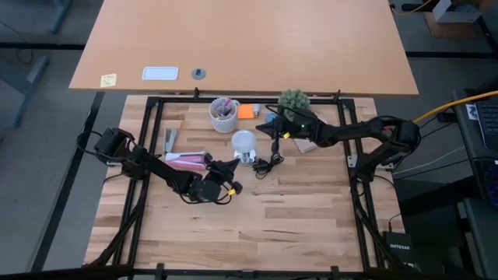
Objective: Screw lightbulb
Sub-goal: Insert the white light bulb into the silver lamp
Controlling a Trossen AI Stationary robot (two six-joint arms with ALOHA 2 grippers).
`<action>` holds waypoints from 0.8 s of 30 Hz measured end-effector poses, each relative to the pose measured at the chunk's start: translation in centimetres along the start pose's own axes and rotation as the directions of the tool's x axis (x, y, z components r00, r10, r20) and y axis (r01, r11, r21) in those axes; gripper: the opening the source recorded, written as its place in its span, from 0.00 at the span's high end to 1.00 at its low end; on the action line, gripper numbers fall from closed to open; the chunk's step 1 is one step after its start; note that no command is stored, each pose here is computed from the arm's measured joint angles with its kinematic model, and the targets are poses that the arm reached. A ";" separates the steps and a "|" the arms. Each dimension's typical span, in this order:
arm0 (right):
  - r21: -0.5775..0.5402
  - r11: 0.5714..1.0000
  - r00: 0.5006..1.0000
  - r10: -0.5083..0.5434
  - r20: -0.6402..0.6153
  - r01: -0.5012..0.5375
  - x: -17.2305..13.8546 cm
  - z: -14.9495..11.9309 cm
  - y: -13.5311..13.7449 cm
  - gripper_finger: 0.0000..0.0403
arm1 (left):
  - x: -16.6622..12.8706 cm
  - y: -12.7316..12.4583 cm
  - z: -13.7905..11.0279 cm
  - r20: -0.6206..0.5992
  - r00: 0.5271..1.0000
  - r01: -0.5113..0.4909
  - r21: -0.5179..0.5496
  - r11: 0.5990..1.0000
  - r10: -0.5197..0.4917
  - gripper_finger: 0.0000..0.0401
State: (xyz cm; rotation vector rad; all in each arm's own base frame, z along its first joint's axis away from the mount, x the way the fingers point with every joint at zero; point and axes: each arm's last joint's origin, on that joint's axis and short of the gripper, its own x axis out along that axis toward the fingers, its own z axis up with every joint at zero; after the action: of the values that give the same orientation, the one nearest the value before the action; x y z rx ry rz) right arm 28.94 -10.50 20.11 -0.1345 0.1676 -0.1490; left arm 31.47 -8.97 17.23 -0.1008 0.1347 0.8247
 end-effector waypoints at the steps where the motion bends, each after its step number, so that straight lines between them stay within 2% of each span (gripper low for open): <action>1: 0.000 1.000 1.000 0.000 -0.001 0.000 0.0 0.0 0.0 0.99 | -0.1 0.0 0.0 0.000 1.000 0.003 0.008 1.000 -0.003 0.99; 20: 0.009 1.000 0.999 0.008 -0.044 -0.008 0.0 -0.4 0.1 0.99 | -0.4 -0.2 -0.1 -0.002 1.000 0.018 0.016 1.000 -0.018 0.99; 24: 0.008 1.000 0.999 0.008 -0.040 -0.007 0.0 -0.4 0.1 0.99 | -0.4 -0.2 -0.1 -0.002 1.000 0.018 0.048 0.999 -0.018 0.99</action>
State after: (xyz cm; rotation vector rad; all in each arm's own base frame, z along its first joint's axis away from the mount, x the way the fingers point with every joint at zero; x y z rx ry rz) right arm 28.88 -10.47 19.71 -0.1233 0.2077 -0.1450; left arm 31.35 -9.40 17.23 -0.0579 0.1550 0.8032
